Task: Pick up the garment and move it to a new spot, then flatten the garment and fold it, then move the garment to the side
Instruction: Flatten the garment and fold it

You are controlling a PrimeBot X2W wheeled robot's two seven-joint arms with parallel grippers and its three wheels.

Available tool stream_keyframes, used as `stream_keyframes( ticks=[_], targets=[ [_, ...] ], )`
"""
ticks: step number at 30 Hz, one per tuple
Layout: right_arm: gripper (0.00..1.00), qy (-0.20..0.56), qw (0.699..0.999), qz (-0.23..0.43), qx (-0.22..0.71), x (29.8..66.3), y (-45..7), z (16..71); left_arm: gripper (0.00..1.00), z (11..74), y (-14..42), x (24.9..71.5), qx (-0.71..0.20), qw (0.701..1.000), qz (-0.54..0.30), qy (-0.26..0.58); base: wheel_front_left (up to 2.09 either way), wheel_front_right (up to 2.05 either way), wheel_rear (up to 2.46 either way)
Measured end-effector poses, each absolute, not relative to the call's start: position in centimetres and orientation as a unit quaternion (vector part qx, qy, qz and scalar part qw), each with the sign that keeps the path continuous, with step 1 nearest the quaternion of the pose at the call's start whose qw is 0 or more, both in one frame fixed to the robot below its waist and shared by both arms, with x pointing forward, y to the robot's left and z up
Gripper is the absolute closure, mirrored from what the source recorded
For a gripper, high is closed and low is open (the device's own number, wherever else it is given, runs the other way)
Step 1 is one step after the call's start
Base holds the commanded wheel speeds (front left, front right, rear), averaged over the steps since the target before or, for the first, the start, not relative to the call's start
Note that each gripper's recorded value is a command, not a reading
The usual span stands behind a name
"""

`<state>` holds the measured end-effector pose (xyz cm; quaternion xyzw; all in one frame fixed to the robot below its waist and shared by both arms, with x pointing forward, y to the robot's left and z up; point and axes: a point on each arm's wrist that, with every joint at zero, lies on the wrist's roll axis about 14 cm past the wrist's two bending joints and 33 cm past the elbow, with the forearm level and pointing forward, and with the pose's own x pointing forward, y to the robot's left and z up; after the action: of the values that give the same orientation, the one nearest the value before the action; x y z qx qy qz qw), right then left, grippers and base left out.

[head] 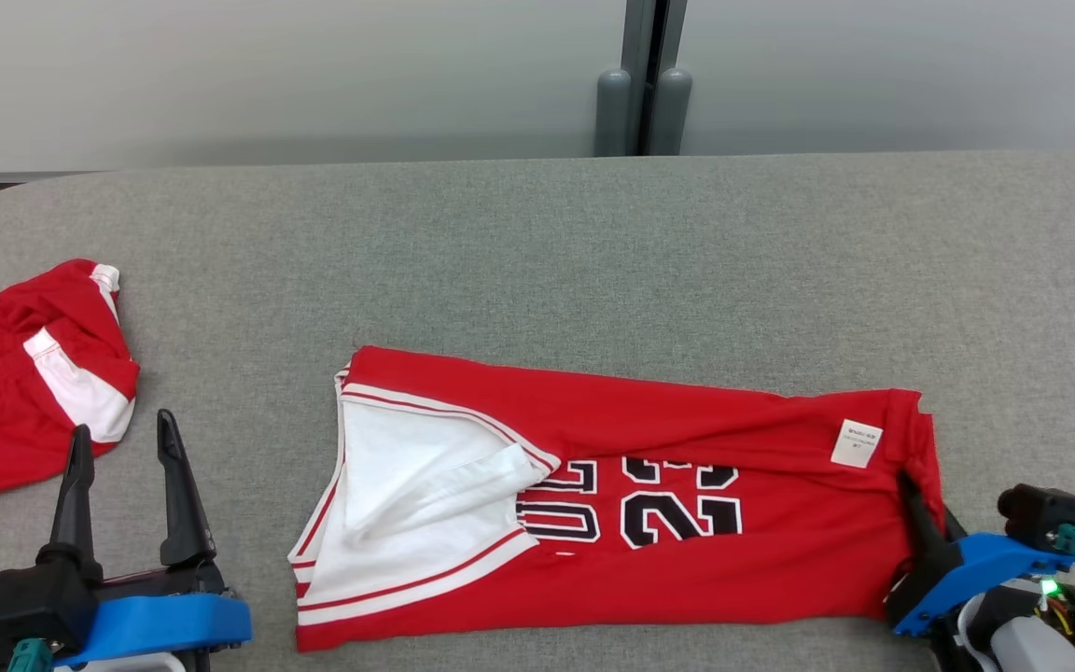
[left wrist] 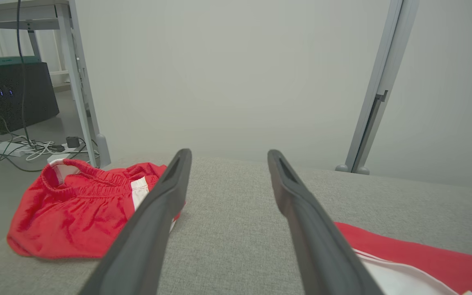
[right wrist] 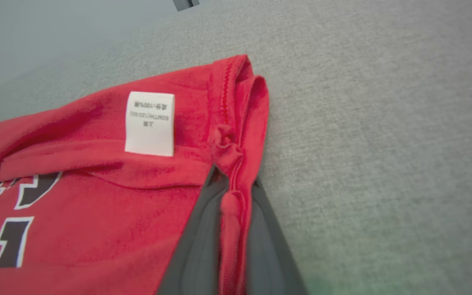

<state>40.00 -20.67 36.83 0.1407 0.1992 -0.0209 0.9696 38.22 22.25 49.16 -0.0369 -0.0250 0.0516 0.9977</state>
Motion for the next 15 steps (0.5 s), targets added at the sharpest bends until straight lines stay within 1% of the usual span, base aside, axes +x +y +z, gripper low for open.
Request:
stream_keyframes(
  ticks=[3,10,12,15],
  targets=[
    [1.0,0.19,0.973,-0.036,0.129,40.1,-22.7,37.4,0.0,49.3,22.3,38.2,-0.032,0.998,0.051,-0.026,0.0,0.0,0.0],
    [1.0,0.15,0.981,-0.087,0.082,40.5,-29.7,40.6,0.0,49.3,22.3,38.0,-0.025,0.998,0.049,-0.026,0.0,0.0,0.0],
    [1.0,0.136,0.984,-0.094,0.073,40.9,-30.9,41.8,0.0,49.2,22.2,37.9,-0.025,0.998,0.048,-0.024,0.0,0.0,0.0],
    [1.0,0.122,0.986,-0.093,0.066,41.4,-31.4,42.9,0.0,49.1,22.1,37.9,-0.025,0.998,0.045,-0.022,0.0,0.0,0.0]
  ],
)
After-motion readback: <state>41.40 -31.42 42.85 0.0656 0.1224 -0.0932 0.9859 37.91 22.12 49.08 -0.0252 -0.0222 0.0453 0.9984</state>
